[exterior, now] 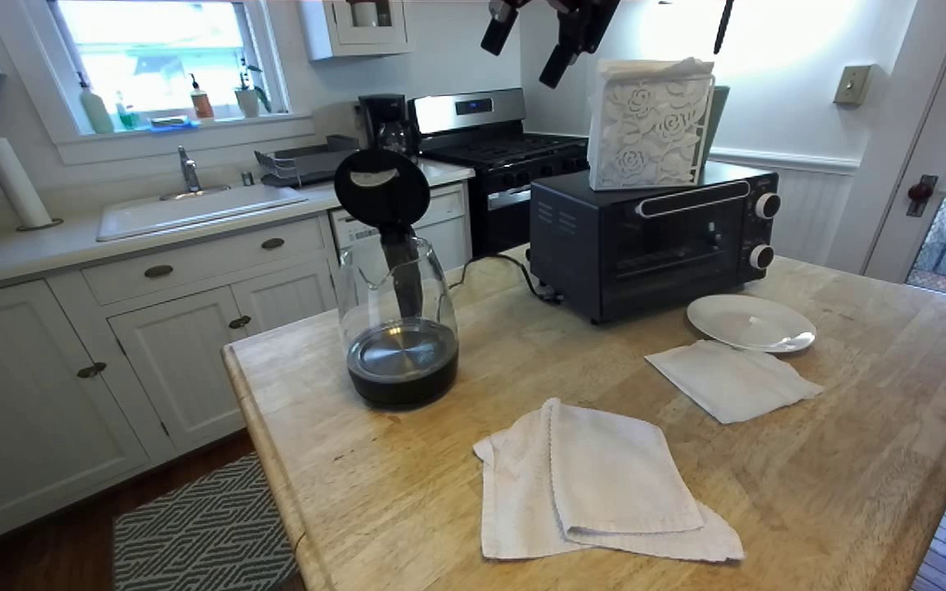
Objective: Close the lid of the kettle
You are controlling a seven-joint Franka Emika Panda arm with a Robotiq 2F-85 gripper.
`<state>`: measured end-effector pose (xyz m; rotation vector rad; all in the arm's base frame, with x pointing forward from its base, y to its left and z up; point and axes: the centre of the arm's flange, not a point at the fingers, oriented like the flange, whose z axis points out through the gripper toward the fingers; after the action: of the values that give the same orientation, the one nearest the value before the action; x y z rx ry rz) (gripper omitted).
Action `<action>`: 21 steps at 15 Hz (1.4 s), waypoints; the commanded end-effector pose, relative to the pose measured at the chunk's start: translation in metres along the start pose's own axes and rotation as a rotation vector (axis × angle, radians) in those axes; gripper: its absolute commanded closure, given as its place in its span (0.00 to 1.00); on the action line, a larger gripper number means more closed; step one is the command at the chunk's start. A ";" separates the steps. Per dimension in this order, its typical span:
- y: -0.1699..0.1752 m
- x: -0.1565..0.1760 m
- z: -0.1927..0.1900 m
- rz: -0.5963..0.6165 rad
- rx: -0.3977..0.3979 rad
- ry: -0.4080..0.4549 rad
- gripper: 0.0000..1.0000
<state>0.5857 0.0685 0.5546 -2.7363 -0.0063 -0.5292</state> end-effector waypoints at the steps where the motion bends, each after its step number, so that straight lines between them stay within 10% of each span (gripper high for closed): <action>1: 0.000 0.001 -0.001 0.000 0.000 0.002 0.00; 12: -0.025 0.065 0.046 0.137 0.058 0.007 0.00; 21: -0.035 0.099 0.099 0.336 0.092 0.037 0.76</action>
<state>0.6817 0.1167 0.5223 -2.6151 0.3243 -0.4550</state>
